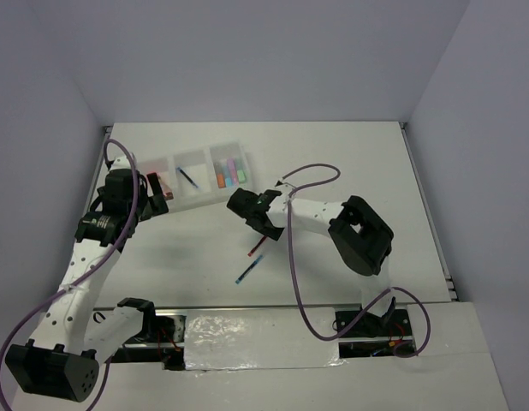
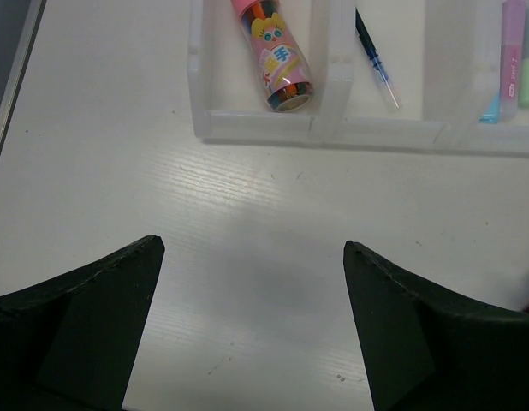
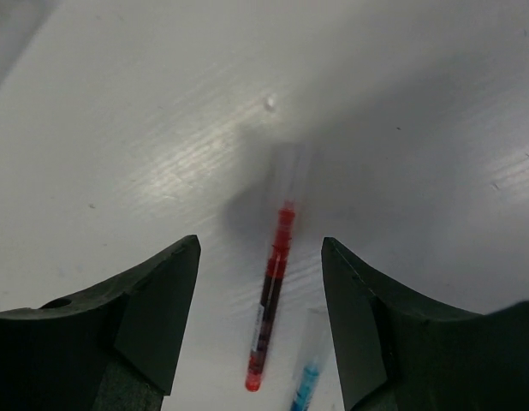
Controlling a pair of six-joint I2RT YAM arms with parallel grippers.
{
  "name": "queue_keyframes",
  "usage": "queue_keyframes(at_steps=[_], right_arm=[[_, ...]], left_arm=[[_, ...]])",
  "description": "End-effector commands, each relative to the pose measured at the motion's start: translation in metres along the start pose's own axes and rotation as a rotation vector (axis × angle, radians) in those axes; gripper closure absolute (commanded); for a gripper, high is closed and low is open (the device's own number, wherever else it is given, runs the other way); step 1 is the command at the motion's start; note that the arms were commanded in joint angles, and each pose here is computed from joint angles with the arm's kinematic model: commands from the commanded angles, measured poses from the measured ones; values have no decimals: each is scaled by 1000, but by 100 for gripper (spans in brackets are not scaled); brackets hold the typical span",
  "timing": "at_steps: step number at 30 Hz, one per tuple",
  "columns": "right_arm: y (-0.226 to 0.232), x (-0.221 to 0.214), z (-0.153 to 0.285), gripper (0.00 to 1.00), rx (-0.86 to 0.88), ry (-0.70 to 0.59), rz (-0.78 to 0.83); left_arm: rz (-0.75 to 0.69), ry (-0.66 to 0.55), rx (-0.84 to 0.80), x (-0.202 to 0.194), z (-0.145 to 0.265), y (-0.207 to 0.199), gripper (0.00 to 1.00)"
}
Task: Sort the stationery into containers
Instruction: Pick up the pen from the center of the board.
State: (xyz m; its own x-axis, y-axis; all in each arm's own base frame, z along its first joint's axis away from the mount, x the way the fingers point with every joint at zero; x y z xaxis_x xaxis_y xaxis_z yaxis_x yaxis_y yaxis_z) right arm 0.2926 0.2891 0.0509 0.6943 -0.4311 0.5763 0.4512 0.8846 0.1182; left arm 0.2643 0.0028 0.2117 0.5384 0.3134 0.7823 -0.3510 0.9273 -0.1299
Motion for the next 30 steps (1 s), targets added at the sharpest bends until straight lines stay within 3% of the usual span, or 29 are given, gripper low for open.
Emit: queue_keyframes(at_steps=[1, 9, 12, 13, 15, 19, 23, 28, 30], right_arm=[[-11, -13, -9, 34, -43, 2, -28], [-9, -25, -22, 52, -70, 25, -18], [-5, -28, -27, 67, -66, 33, -20], [-4, -31, -28, 85, -65, 42, -21], [0, -33, -30, 100, -52, 51, -30], [21, -29, -24, 100, 44, 56, -55], [63, 1, 11, 100, 232, 12, -97], [136, 24, 92, 100, 625, -179, 158], [179, 30, 126, 100, 827, -261, 371]], left_arm=[[-5, -56, -10, 11, 6, 0, 1], [-7, -48, -8, 10, 5, 0, 1], [-5, -56, -10, 11, 6, 0, 1], [-5, -55, -8, 11, 6, 0, 1], [-5, -56, -8, 11, 6, 0, 1], [-7, -49, -12, 10, 5, -1, 1], [-7, -50, -9, 10, 5, 0, 1], [12, -73, 27, 15, 9, 6, 1], [21, -92, 47, 17, 12, 11, 1]])
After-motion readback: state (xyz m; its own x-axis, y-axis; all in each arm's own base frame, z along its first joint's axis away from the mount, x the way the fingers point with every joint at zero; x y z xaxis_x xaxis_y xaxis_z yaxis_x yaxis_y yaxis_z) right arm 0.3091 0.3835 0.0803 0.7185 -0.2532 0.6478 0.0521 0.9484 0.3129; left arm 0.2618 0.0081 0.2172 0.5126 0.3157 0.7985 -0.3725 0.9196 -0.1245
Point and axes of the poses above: each gripper's point midway between its finger pads, its own z axis back along the fingers, its own y axis along the line the jaws close on, x = y × z, the point moved 1 cm from there along z, back along the fingers, and after that the axes turned 4 degrees about z, right-handed, at the moved point
